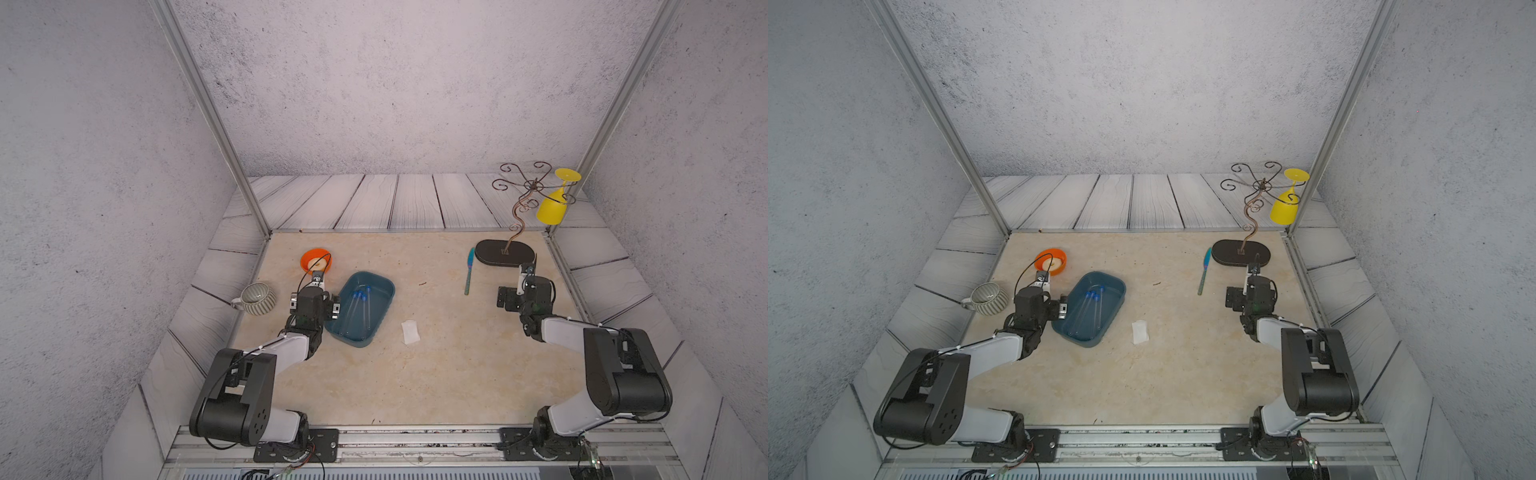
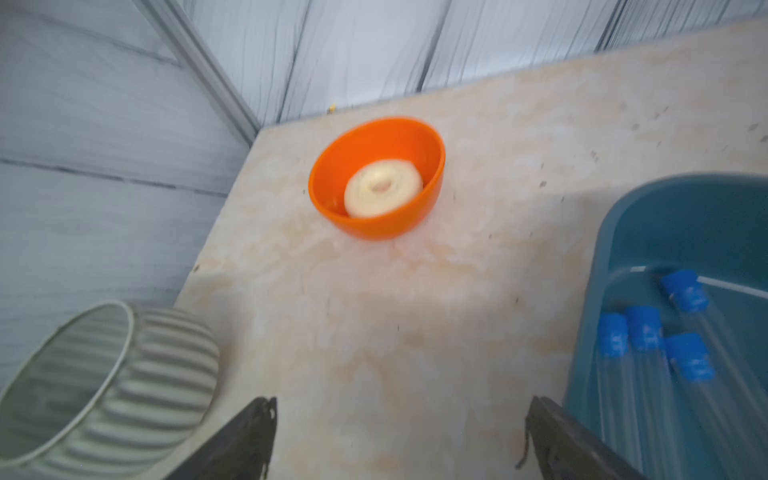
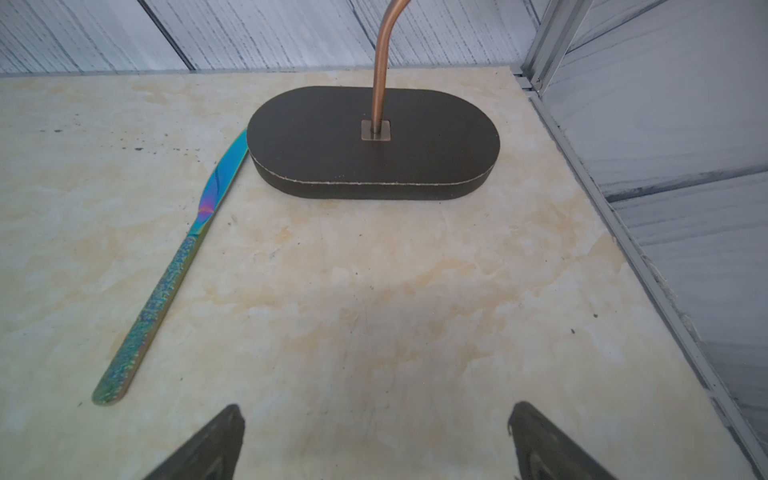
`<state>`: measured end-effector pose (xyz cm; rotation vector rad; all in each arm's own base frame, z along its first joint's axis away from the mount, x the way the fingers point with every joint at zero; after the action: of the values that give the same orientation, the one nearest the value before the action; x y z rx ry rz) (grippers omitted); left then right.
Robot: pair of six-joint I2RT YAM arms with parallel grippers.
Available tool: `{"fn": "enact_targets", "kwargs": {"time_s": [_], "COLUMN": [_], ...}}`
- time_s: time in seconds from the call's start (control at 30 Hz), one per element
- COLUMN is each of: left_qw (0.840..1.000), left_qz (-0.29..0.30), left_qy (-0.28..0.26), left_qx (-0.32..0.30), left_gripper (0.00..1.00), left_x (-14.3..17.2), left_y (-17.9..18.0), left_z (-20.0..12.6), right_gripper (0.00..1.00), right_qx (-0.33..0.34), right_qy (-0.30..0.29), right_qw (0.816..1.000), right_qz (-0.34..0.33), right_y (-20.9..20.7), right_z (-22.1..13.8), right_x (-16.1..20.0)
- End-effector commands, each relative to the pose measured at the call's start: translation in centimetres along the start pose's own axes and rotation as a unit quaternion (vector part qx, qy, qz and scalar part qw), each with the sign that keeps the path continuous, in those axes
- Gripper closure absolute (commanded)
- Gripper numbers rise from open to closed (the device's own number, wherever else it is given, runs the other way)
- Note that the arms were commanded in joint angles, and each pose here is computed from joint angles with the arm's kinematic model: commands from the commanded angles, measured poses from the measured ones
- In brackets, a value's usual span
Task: Wipe the exteriors of test tubes
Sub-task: Reset both arms
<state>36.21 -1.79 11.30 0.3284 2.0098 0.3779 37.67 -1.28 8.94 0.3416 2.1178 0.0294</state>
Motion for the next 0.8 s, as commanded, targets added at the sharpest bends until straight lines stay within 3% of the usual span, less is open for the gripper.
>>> {"fn": "enact_targets", "kwargs": {"time_s": [0.0, 0.07, 0.17, 0.23, 0.37, 0.77], "left_qw": [0.996, 0.992, 0.997, 0.996, 0.997, 0.997], "left_qz": [-0.063, -0.09, -0.06, -0.071, -0.066, -0.067], "left_qy": [-0.062, -0.081, -0.032, -0.056, -0.028, -0.031], "left_qx": [-0.029, -0.036, 0.035, 0.01, 0.021, 0.018], "left_gripper": [0.03, 0.03, 0.03, 0.03, 0.03, 0.03], "left_x": [0.7, 1.3, 0.6, 0.7, 0.8, 0.8], "left_y": [3.0, 3.7, 2.3, 2.8, 2.7, 2.8], "left_z": [0.3, 1.1, 2.1, 2.2, 2.1, 2.1], "right_gripper": [0.01, 0.01, 0.01, 0.01, 0.01, 0.01], "right_qx": [-0.031, -0.023, -0.022, -0.024, -0.024, -0.048], "right_qy": [-0.079, -0.067, -0.065, -0.064, -0.066, -0.059], "right_qw": [0.996, 0.998, 0.998, 0.998, 0.998, 0.997], "right_qz": [-0.006, -0.002, -0.002, -0.003, -0.003, -0.016], "right_y": [0.5, 0.4, 0.4, 0.4, 0.5, 1.2], "right_z": [-0.9, -0.7, -0.8, -0.8, -0.8, -0.8], "right_x": [-0.7, -0.7, -0.7, -0.7, -0.7, -0.6]}}
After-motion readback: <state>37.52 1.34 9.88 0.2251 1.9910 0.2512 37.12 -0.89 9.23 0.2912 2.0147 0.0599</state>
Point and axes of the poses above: each gripper's point midway between its finger pads, its own z axis out along the fingers, its own y axis along the line the jaws close on, x = y × z, the point moved 3 cm from there along -z, back along the fingers, and after that the axes turned 14 degrees about z, right-handed, at the moved point
